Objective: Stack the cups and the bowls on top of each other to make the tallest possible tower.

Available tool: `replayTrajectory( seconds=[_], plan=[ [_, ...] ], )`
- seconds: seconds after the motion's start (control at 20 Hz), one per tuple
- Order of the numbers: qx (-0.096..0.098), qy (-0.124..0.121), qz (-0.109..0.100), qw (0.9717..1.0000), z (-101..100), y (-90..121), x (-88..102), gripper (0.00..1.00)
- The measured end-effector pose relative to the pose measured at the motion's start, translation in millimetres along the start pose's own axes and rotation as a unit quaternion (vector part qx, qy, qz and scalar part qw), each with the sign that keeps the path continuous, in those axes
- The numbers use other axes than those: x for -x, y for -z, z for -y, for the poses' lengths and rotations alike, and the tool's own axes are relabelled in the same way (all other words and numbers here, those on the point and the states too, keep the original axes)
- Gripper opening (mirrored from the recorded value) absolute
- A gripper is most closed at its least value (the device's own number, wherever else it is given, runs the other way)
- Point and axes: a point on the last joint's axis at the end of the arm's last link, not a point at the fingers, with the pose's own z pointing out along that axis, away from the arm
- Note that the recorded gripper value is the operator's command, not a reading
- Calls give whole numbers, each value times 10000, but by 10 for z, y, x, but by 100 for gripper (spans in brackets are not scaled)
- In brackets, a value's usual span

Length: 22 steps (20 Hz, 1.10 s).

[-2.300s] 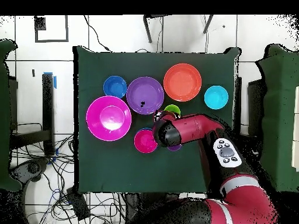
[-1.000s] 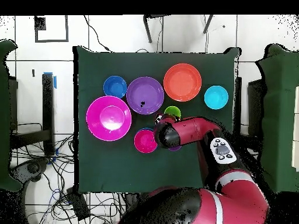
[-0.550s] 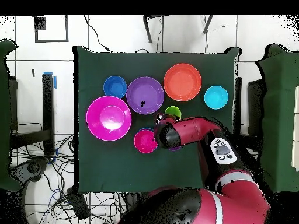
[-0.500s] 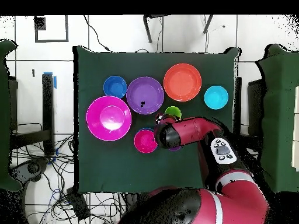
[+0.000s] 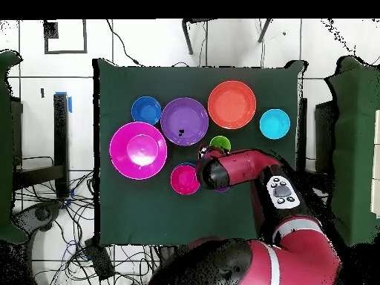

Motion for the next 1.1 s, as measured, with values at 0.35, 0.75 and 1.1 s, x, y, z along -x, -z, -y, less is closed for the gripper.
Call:
replayTrajectory(
  seconds=[0.35,0.75,1.1],
  plan=[
    [-61,73,16,10000,-19,20,7,0],
    [-128,90,90,9998,21,70,77,0],
    [-132,-36,239,9996,35,262,240,0]
  ],
)
